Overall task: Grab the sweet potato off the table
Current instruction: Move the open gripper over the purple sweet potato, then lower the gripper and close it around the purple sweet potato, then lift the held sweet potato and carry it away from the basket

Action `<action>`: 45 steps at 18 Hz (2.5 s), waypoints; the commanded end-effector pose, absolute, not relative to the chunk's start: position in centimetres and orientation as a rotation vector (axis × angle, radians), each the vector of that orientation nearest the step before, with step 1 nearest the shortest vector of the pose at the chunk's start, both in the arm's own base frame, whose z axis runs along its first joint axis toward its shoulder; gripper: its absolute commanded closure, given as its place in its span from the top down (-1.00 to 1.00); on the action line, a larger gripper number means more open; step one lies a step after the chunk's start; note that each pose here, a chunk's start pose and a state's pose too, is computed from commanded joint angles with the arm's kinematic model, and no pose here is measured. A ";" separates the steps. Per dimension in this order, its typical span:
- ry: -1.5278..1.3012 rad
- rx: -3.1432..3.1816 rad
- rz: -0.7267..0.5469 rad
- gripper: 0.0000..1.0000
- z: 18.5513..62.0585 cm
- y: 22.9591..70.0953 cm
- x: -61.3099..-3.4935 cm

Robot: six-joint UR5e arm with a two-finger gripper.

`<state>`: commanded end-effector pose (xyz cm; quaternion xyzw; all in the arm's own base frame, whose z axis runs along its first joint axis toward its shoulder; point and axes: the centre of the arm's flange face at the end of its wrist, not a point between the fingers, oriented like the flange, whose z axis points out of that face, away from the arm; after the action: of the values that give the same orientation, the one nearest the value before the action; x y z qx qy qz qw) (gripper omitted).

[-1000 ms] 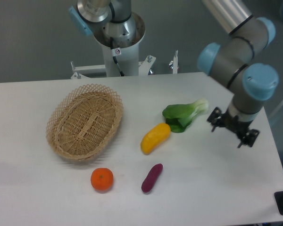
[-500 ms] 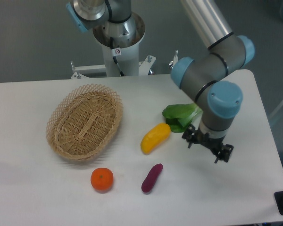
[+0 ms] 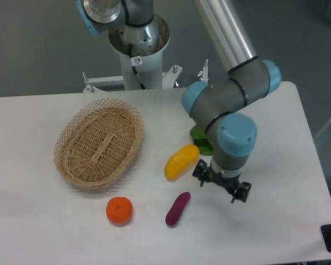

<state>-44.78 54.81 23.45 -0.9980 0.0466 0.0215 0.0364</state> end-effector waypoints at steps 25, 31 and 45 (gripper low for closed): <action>0.142 -3.047 -0.089 -0.35 18.9 58.3 -40.0; 0.130 -3.043 -0.004 -0.48 22.2 58.0 -40.2; 0.057 -2.972 0.161 -0.58 31.0 53.4 -48.2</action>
<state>-48.22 53.38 31.04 -0.9950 0.0192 0.0541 0.0822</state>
